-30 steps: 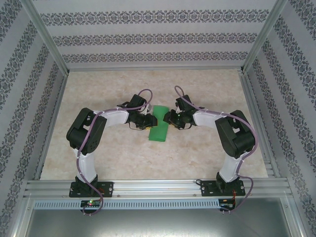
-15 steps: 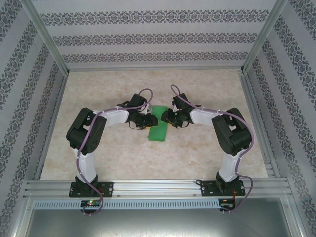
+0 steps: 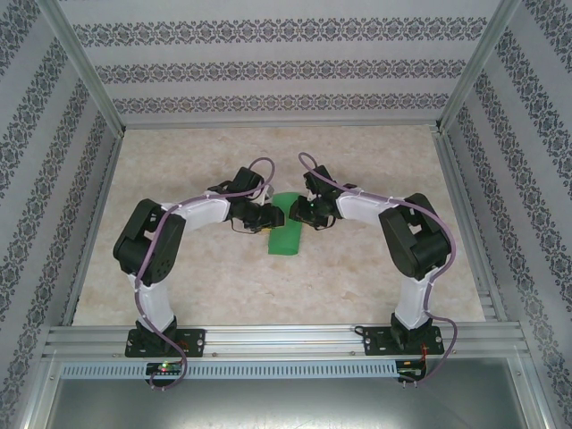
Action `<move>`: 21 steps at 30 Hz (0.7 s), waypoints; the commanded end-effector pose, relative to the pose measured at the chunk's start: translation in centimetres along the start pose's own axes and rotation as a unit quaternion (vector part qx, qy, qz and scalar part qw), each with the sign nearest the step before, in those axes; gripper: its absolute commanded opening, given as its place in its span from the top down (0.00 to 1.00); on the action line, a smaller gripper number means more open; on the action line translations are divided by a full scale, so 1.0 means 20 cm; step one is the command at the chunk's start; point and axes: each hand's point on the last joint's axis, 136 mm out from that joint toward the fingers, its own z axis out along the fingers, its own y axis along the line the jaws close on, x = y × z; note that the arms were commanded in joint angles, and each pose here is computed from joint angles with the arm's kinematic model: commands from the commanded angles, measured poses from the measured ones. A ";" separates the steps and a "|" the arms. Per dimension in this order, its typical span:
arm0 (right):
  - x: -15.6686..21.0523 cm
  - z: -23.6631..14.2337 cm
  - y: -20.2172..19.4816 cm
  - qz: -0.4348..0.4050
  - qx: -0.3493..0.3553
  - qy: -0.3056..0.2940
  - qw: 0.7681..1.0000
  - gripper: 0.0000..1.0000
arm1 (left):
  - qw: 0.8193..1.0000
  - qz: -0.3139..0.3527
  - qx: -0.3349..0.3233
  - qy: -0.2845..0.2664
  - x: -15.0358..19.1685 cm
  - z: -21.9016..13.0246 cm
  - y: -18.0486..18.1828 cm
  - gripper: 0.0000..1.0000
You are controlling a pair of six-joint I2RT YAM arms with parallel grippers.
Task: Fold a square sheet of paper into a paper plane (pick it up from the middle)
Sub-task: Hold the square sheet of paper at the center of the table.
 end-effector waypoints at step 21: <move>0.03 0.05 -0.03 -0.027 0.079 0.004 0.997 0.61 | 0.997 0.013 -0.066 -0.044 0.02 -0.26 0.08 0.58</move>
